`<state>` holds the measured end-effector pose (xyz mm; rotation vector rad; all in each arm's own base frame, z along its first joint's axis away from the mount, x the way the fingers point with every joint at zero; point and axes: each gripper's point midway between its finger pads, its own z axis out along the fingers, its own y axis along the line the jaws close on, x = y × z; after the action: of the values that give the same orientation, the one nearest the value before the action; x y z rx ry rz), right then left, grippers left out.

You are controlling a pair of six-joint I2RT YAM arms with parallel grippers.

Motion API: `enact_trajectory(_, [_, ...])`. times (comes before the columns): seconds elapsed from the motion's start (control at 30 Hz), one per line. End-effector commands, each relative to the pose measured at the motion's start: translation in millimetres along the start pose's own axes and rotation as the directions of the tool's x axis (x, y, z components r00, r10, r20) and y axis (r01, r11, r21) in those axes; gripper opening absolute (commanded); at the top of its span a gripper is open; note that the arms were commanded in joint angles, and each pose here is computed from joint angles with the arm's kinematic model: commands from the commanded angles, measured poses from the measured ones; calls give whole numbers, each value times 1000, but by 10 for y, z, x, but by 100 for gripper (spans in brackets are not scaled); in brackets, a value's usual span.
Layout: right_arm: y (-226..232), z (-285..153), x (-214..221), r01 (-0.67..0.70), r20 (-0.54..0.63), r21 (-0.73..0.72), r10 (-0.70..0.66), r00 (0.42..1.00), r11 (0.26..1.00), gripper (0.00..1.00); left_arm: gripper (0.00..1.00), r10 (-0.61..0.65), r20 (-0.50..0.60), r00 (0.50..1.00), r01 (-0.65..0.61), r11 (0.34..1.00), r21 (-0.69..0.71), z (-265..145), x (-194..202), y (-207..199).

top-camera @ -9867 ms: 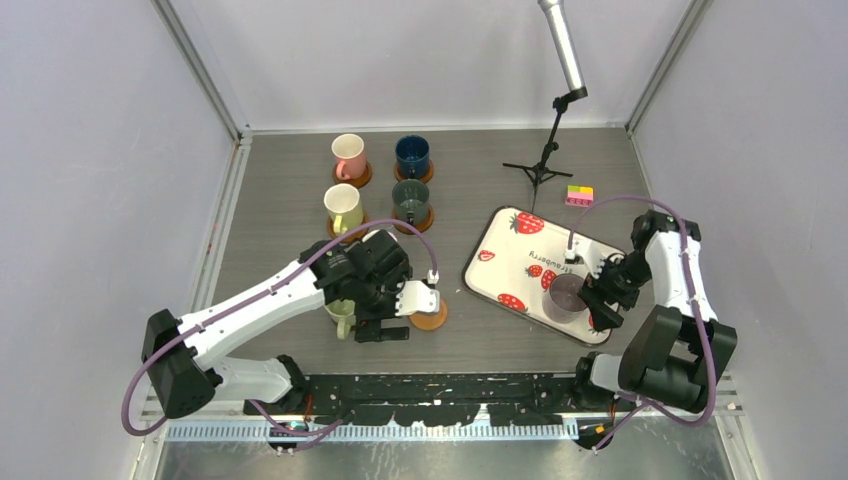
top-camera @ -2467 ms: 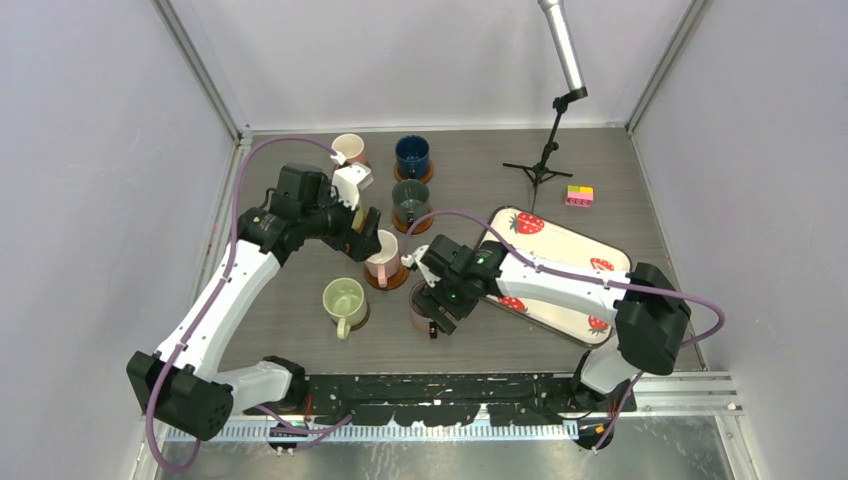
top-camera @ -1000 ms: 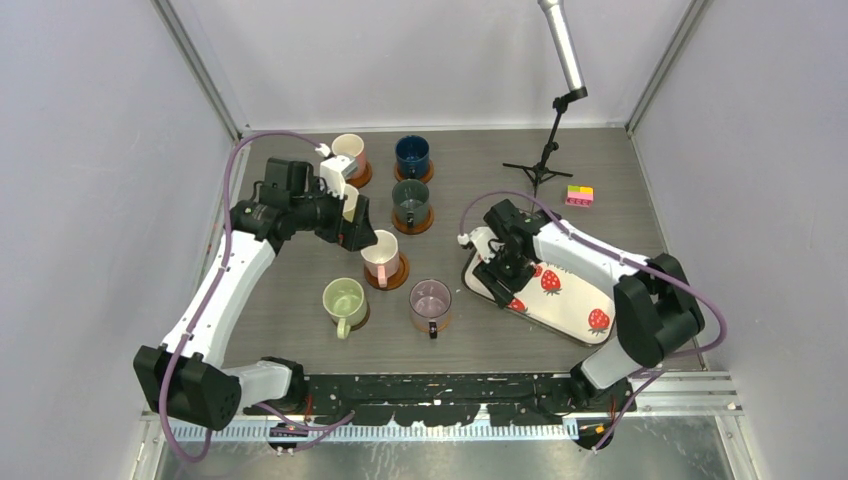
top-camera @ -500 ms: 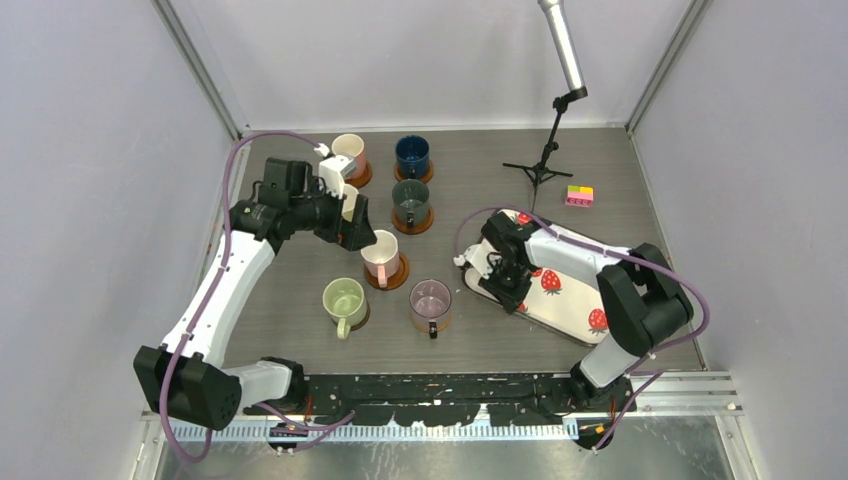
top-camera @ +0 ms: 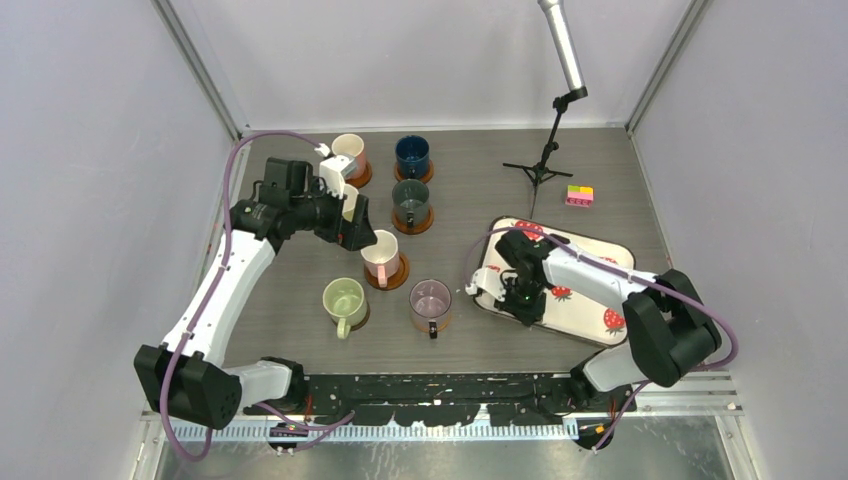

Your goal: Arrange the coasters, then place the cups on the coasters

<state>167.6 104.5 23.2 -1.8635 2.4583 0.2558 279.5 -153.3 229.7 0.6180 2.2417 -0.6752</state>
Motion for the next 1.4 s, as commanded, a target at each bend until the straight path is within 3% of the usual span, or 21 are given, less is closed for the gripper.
enact_trajectory(0.0, [170,44,257,93,-69,-65,-98,993,994,6,97,31,43,999,-32,999,10,-49,-160,-16])
enact_trajectory(0.27, [217,62,319,199,-105,-73,-206,973,977,6,97,30,47,998,-30,999,11,-33,-174,-11])
enact_trajectory(0.63, [247,45,410,220,-132,-69,-228,965,973,8,97,37,46,998,-38,999,2,-33,-137,7])
enact_trajectory(0.83, [151,-51,401,201,-152,-7,-200,968,980,35,98,40,44,998,-40,999,-3,-33,-127,16])
enact_trajectory(1.0, [124,-236,233,187,-78,45,-183,980,981,60,98,39,43,998,-39,999,-1,-30,-130,14])
enact_trajectory(1.17, [71,-537,-60,141,38,107,-145,989,984,71,100,39,23,999,-39,999,1,-35,-128,24])
enact_trajectory(1.37, [0,-984,-521,15,247,173,-58,967,985,76,100,6,0,1000,-6,1000,-10,-141,-173,195])
